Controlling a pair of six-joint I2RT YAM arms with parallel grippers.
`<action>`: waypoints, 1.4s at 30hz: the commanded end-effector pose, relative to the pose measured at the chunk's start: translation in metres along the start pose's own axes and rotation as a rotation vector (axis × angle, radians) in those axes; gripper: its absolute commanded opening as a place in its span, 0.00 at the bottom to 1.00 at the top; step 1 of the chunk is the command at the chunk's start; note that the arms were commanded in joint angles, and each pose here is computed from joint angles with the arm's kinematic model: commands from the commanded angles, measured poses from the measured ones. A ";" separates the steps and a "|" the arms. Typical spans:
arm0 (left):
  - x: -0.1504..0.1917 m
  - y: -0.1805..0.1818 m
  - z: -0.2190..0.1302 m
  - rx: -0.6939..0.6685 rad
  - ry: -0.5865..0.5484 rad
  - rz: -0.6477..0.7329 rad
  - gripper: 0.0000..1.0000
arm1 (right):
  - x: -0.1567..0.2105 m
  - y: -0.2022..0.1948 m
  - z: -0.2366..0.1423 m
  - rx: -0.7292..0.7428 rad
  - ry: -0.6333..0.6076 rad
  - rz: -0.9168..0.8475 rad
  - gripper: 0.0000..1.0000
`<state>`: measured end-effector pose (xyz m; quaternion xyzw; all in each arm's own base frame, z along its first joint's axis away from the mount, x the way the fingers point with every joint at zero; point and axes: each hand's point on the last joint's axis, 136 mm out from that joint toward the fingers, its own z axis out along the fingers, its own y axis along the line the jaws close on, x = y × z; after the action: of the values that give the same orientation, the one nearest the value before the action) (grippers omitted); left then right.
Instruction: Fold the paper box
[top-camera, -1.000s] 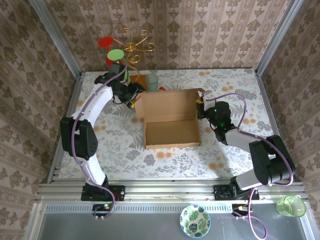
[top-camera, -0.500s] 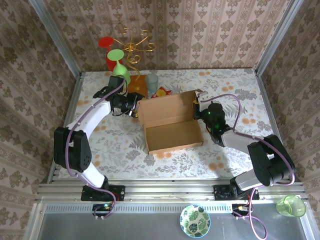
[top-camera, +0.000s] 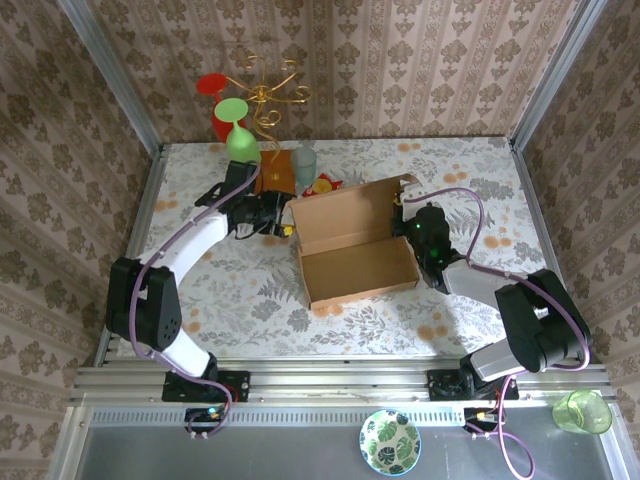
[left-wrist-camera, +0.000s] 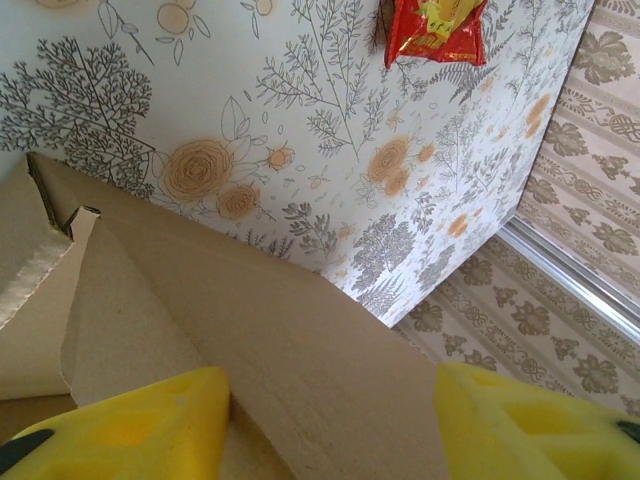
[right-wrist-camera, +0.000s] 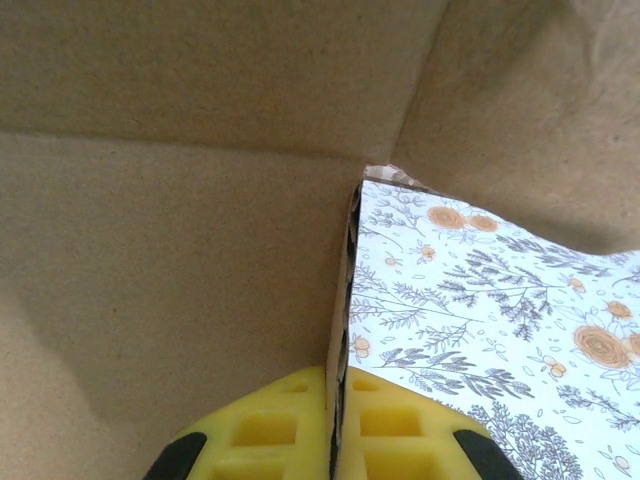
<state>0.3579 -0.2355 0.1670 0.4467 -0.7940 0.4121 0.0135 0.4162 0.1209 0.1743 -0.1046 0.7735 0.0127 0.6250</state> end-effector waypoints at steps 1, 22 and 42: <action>0.025 -0.011 0.004 0.060 0.059 -0.037 0.55 | -0.005 0.022 -0.004 -0.086 -0.004 0.005 0.00; 0.032 -0.058 0.008 0.174 0.037 0.032 0.55 | -0.038 0.010 0.050 0.005 -0.117 0.206 0.00; 0.041 -0.041 0.022 0.117 0.054 0.252 0.53 | -0.004 0.001 0.069 -0.002 -0.098 0.300 0.04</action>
<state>0.3821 -0.2745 0.1719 0.3925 -0.8071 0.4399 -0.0326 0.4976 0.1002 0.1715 0.0465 0.7395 0.0547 0.6693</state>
